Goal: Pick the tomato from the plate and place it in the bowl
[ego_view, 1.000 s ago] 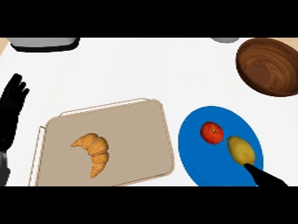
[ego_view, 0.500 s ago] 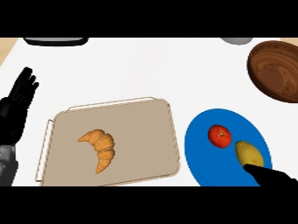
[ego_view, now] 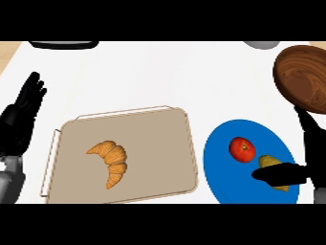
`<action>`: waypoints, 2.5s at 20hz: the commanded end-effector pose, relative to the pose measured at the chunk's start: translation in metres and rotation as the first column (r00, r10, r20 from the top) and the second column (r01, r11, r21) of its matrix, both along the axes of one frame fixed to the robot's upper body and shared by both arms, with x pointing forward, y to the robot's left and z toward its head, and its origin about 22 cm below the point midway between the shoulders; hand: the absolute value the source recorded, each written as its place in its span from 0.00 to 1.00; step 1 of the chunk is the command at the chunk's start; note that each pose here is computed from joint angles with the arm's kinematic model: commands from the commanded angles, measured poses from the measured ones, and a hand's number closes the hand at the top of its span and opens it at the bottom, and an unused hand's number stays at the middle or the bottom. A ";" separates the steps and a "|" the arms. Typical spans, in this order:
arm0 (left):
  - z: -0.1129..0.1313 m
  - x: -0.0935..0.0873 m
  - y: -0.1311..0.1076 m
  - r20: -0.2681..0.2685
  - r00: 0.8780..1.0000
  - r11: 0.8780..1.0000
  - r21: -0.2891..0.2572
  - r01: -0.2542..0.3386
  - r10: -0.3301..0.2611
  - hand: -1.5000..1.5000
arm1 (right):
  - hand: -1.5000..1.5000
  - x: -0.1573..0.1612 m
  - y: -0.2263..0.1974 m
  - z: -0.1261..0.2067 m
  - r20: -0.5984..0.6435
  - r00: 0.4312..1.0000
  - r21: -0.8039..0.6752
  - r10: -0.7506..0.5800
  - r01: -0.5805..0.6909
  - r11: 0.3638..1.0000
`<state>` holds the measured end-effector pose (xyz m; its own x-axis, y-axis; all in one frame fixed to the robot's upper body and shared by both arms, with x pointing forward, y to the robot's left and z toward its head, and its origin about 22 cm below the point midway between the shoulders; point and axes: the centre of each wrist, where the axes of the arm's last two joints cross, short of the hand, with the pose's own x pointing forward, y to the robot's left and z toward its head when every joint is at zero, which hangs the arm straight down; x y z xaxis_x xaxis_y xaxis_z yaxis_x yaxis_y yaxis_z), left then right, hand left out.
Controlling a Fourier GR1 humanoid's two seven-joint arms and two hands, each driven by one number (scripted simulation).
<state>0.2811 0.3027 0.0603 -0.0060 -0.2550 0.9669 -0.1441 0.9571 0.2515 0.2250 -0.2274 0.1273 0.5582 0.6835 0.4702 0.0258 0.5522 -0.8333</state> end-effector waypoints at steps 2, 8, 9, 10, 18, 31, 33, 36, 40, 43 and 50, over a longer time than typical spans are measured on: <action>-0.001 0.003 0.004 -0.002 1.000 1.000 -0.017 -0.009 0.009 0.50 | 0.00 0.026 -0.006 0.000 -0.260 0.966 0.010 0.000 0.002 1.000; -0.006 -0.002 -0.002 -0.018 1.000 1.000 -0.005 0.000 0.000 0.50 | 0.00 0.045 0.004 -0.020 -0.425 0.905 0.037 0.023 -0.009 0.999; -0.005 0.000 0.007 -0.006 1.000 1.000 0.004 -0.012 0.012 0.50 | 0.00 0.049 -0.010 -0.026 -0.446 0.895 0.027 0.008 0.005 1.000; 0.001 -0.003 -0.007 -0.004 1.000 1.000 -0.008 0.017 -0.017 0.50 | 0.00 0.052 0.002 -0.025 -0.435 0.901 0.011 -0.006 0.012 1.000; 0.005 0.009 0.016 0.004 1.000 1.000 -0.007 -0.019 0.019 0.50 | 0.00 0.055 0.019 -0.031 -0.351 0.936 -0.160 -0.033 -0.025 0.987; 0.003 -0.007 0.005 -0.015 1.000 1.000 0.012 -0.016 0.016 0.50 | 0.00 0.063 0.040 -0.086 -0.442 0.897 -0.074 -0.015 -0.020 0.997; -0.002 0.007 -0.004 -0.001 1.000 1.000 -0.005 -0.022 0.022 0.50 | 0.00 0.059 0.036 -0.089 -0.419 0.908 -0.072 -0.022 -0.009 0.997; 0.005 0.001 0.015 -0.015 0.999 0.999 -0.014 -0.030 0.030 0.50 | 0.00 0.048 0.042 -0.090 -0.427 0.904 -0.102 -0.033 -0.012 0.995; -0.015 -0.004 -0.007 0.004 1.000 1.000 0.004 -0.005 0.005 0.50 | 0.00 0.072 0.037 -0.117 -0.420 0.907 -0.104 -0.035 -0.010 0.995; 0.004 -0.004 0.016 -0.005 1.000 1.000 -0.006 -0.023 0.023 0.50 | 0.00 0.061 0.033 -0.127 -0.429 0.902 -0.088 -0.053 0.016 0.996; 0.004 0.003 0.005 -0.004 1.000 1.000 -0.005 -0.014 0.014 0.50 | 1.00 0.083 0.020 -0.131 -0.411 0.909 0.002 0.065 -0.071 0.998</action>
